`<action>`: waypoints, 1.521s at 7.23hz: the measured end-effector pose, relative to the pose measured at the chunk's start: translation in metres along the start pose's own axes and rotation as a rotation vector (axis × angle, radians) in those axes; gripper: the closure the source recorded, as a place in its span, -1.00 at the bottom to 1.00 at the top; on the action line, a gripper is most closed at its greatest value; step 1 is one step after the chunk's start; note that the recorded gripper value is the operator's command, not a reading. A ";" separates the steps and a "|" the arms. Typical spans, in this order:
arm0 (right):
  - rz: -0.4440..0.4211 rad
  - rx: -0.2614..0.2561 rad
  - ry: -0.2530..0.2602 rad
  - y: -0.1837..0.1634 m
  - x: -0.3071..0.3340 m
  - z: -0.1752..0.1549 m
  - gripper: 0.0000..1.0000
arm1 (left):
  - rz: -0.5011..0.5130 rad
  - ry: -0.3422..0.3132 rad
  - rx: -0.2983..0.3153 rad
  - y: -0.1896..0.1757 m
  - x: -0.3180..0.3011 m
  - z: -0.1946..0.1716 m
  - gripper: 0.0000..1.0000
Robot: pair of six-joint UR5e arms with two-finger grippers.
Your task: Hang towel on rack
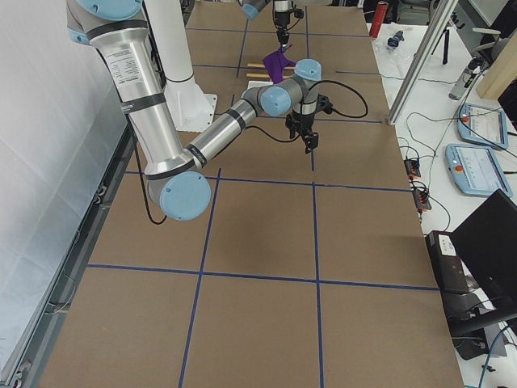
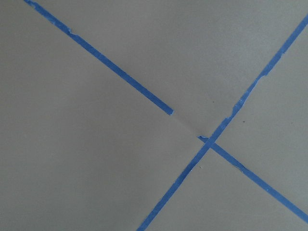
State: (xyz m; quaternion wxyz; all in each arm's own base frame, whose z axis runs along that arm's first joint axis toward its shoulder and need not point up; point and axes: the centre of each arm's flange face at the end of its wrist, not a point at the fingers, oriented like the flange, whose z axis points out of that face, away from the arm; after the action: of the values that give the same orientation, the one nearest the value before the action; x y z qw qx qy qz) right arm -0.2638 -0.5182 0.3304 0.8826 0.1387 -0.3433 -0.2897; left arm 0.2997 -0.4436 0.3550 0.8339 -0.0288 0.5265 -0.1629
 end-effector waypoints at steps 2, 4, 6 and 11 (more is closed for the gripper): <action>0.002 0.001 0.001 0.001 0.002 -0.001 -1.00 | 0.006 -0.011 0.015 -0.005 -0.003 0.004 -1.00; 0.005 0.001 0.003 0.001 0.004 -0.001 -1.00 | 0.017 -0.004 0.018 -0.004 0.000 0.002 -1.00; 0.040 -0.005 0.014 0.013 0.025 -0.004 -1.00 | 0.085 -0.007 0.024 -0.007 -0.004 -0.001 -1.00; 0.185 -0.090 0.026 0.168 0.237 -0.026 -1.00 | 0.614 -0.250 0.059 -0.089 -0.112 -0.064 -1.00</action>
State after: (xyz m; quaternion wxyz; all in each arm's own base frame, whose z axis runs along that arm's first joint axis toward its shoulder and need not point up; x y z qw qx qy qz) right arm -0.0353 -0.5271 0.5107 0.9153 0.0706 -0.3299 -0.2200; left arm 0.1778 -0.4856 0.4436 0.9027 0.1355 0.3992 0.0857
